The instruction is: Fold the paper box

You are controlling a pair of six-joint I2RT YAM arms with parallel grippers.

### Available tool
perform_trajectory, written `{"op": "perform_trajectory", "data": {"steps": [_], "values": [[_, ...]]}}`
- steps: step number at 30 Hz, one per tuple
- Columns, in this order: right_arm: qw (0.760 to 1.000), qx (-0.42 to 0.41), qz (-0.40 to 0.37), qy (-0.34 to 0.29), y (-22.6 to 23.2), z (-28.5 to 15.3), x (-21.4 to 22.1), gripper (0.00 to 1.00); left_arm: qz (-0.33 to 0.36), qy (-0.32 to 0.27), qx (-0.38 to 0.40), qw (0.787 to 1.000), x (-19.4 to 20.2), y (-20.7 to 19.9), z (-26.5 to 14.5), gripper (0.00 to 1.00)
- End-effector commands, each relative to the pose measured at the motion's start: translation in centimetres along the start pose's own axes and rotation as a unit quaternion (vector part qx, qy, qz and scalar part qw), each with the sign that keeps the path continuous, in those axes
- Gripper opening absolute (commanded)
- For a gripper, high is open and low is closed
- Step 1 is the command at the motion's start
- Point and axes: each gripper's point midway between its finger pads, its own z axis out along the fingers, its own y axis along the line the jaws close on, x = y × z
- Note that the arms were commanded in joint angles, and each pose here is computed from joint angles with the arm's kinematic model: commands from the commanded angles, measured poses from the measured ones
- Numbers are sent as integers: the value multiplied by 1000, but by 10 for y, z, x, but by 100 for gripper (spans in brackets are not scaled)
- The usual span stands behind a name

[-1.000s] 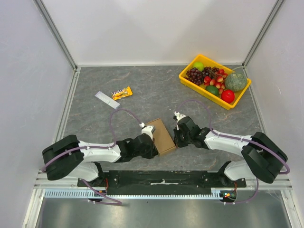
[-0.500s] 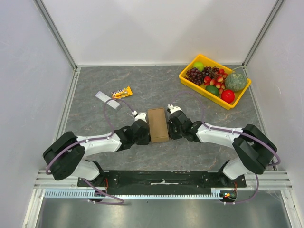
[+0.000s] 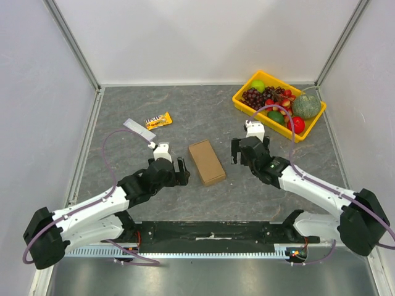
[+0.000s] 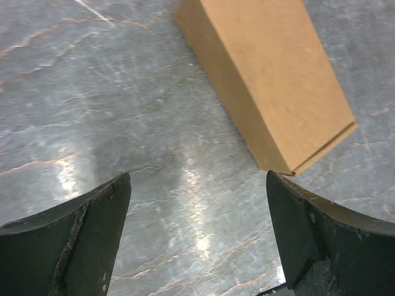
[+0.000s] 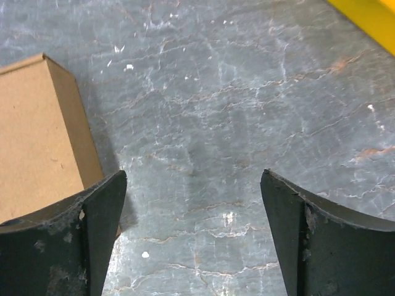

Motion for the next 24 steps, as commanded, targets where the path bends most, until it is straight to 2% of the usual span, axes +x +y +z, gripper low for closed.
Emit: {"op": "perform_trajectory", "data": {"steps": [1,3,6,8,12,15,20,24], "values": [[997,22,16,-77,-18,-5,-26,98,13,-38,-56,998,-24,19,-11,96],[993,14,36,-110,-23,-7,-33,98,22,-47,-66,996,-30,23,-14,96],[976,-70,61,-197,-8,-23,-61,98,31,-65,-81,994,-39,30,-16,97],[967,-105,62,-224,-1,-32,-72,98,33,-77,-80,993,-50,31,-16,97],[974,-68,33,-212,-17,-26,-83,98,32,-88,-84,992,-71,41,-14,98],[979,-41,48,-192,-47,-13,-85,98,-5,-77,-136,988,-82,76,-12,98],[987,7,45,-152,-89,15,-59,98,-70,-81,-184,977,-67,109,-16,99],[984,77,37,-158,-121,29,-49,98,-92,-113,-179,973,-64,115,-25,99]]}}
